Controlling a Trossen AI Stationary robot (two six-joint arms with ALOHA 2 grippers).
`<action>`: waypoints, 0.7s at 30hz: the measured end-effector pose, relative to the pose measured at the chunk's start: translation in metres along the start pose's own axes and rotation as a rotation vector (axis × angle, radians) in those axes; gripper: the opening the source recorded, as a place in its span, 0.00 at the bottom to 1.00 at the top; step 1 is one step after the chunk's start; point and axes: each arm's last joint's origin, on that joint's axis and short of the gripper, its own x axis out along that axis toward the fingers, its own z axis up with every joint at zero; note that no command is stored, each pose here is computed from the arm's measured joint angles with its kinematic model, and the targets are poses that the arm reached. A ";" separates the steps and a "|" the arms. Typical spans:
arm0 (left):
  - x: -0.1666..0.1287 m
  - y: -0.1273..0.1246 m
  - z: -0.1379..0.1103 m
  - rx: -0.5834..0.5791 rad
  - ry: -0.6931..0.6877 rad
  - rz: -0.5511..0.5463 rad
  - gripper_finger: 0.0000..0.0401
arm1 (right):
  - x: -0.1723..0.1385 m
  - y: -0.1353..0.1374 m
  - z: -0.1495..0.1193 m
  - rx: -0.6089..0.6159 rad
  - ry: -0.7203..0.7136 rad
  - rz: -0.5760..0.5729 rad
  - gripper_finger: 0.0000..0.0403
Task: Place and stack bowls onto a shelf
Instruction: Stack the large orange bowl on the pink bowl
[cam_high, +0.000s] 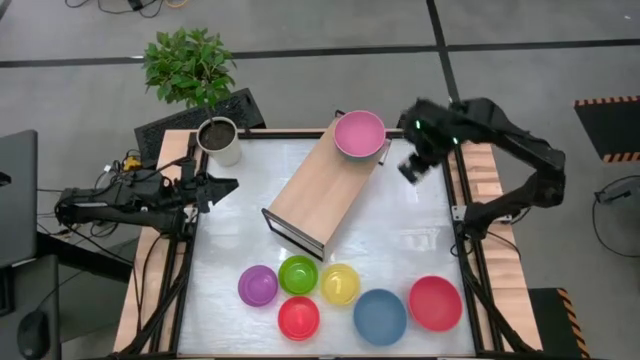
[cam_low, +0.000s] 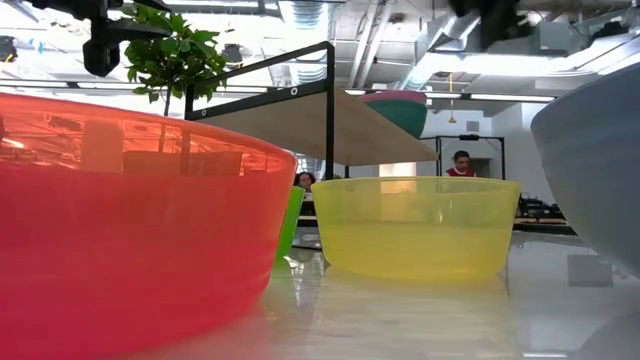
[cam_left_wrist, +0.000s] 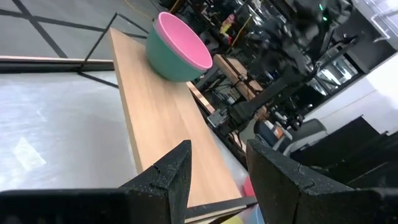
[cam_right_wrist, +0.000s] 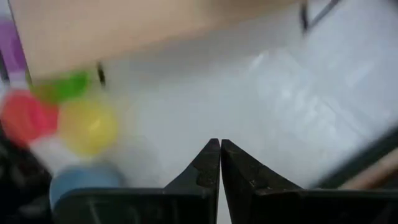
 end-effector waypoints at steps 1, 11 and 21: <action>0.000 0.000 0.000 0.000 -0.001 0.001 0.35 | 0.001 0.008 -0.008 -0.017 0.000 0.020 0.10; 0.000 0.000 0.002 0.055 -0.036 0.015 0.35 | 0.026 0.053 -0.116 0.014 0.123 0.060 0.32; 0.000 0.001 0.002 0.085 -0.044 0.037 0.37 | 0.092 0.051 -0.199 0.094 0.264 -0.101 0.62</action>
